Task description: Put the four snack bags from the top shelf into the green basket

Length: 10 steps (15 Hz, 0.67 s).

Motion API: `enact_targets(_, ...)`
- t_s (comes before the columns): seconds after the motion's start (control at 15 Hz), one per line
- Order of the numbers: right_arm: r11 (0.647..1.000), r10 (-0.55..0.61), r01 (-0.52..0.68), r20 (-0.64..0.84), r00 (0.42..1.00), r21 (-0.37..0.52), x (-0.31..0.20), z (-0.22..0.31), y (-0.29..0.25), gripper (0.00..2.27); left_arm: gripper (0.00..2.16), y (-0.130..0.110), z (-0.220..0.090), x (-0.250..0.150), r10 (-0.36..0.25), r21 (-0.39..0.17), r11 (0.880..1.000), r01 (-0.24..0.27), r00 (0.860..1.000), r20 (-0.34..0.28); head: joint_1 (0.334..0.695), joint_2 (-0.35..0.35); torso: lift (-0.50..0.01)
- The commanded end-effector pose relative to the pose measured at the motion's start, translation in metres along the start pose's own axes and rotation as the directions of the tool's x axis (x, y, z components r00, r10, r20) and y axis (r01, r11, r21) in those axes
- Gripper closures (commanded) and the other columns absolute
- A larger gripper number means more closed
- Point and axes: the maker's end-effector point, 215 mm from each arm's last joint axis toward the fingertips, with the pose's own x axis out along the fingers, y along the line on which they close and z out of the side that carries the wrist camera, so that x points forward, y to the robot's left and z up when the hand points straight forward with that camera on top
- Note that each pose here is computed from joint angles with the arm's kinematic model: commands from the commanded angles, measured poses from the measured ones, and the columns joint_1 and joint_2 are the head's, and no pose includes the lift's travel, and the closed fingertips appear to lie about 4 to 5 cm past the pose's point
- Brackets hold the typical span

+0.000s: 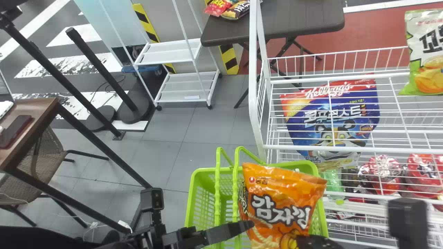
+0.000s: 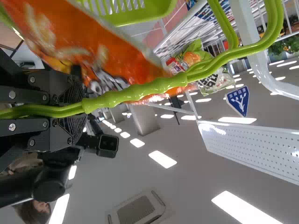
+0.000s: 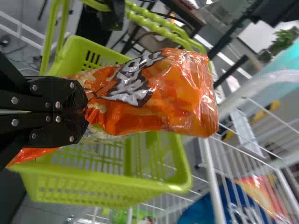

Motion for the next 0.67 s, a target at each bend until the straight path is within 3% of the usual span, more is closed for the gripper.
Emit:
enact_targets(0.0,0.998,-0.003,-0.002,-0.074,0.997,-0.064,0.041,-0.014,0.004,2.25,2.15,-0.003,0.0,0.001,-0.012,-0.001,1.0,0.012,1.0,-0.001,0.695,0.35,0.0)
enact_targets(0.13,0.99,-0.027,0.015,-0.086,0.996,-0.139,0.076,-0.006,0.002,2.25,2.15,-0.004,0.0,0.002,-0.014,0.0,1.0,0.014,1.0,-0.001,0.695,0.35,0.0)
enact_targets(0.2,0.988,-0.014,-0.003,-0.106,0.994,-0.154,0.088,-0.006,0.008,2.13,2.15,-0.004,0.001,0.002,-0.015,0.0,1.0,0.015,1.0,0.0,0.695,0.35,0.0)
enact_targets(0.27,0.986,0.002,-0.023,-0.123,0.992,-0.166,0.097,-0.005,0.013,1.69,2.15,-0.003,0.0,0.001,-0.014,-0.002,1.0,0.014,1.0,0.0,0.695,0.35,0.0)
enact_targets(0.4,0.982,0.016,-0.046,-0.157,0.988,-0.186,0.103,-0.011,0.022,0.0,2.15,-0.004,0.0,0.001,-0.015,-0.002,1.0,0.015,1.0,0.001,0.695,0.35,0.0)
enact_targets(0.6,0.982,-0.034,0.003,-0.162,0.986,-0.188,0.065,-0.001,0.014,0.04,2.15,-0.003,0.0,0.0,-0.013,-0.004,1.0,0.013,1.0,0.003,0.695,0.35,0.0)
